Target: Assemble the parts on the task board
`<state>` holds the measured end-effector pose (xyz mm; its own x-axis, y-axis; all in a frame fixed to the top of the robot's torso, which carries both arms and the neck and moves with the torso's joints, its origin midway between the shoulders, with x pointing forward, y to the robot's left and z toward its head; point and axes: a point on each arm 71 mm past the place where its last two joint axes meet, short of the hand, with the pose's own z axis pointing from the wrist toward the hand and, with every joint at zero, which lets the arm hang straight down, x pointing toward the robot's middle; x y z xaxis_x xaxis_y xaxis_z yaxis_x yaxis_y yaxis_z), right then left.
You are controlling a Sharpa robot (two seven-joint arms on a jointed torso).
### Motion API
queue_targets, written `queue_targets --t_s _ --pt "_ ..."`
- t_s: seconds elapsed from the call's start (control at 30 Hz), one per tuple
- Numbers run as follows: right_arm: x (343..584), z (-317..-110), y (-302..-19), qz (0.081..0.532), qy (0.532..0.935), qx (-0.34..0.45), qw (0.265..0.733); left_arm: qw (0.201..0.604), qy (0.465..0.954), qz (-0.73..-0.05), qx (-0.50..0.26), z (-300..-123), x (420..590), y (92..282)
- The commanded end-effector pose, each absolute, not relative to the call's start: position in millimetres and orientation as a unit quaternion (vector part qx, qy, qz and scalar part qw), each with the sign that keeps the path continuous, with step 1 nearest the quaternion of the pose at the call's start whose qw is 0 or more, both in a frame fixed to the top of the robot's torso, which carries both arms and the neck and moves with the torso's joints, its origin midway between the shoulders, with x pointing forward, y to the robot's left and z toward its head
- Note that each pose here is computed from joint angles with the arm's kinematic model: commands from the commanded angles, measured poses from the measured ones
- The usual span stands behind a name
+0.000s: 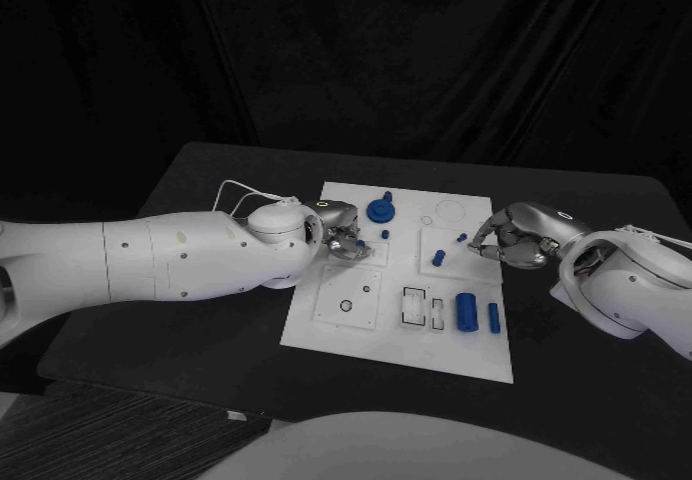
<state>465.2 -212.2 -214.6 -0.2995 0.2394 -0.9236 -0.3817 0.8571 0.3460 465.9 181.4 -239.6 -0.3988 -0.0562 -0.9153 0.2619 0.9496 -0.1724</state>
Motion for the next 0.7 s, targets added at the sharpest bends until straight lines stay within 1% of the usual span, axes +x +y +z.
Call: queue_targets --t_s 0.03,0.7 --pt "465.1 -216.7 -213.3 0.254 0.768 -0.042 0.587 0.533 0.831 -0.146 0.070 -244.1 462.3 179.8" --pt "464.7 -217.8 -213.9 0.251 0.772 -0.043 0.582 0.532 0.835 -0.129 0.062 -245.9 464.7 183.5"
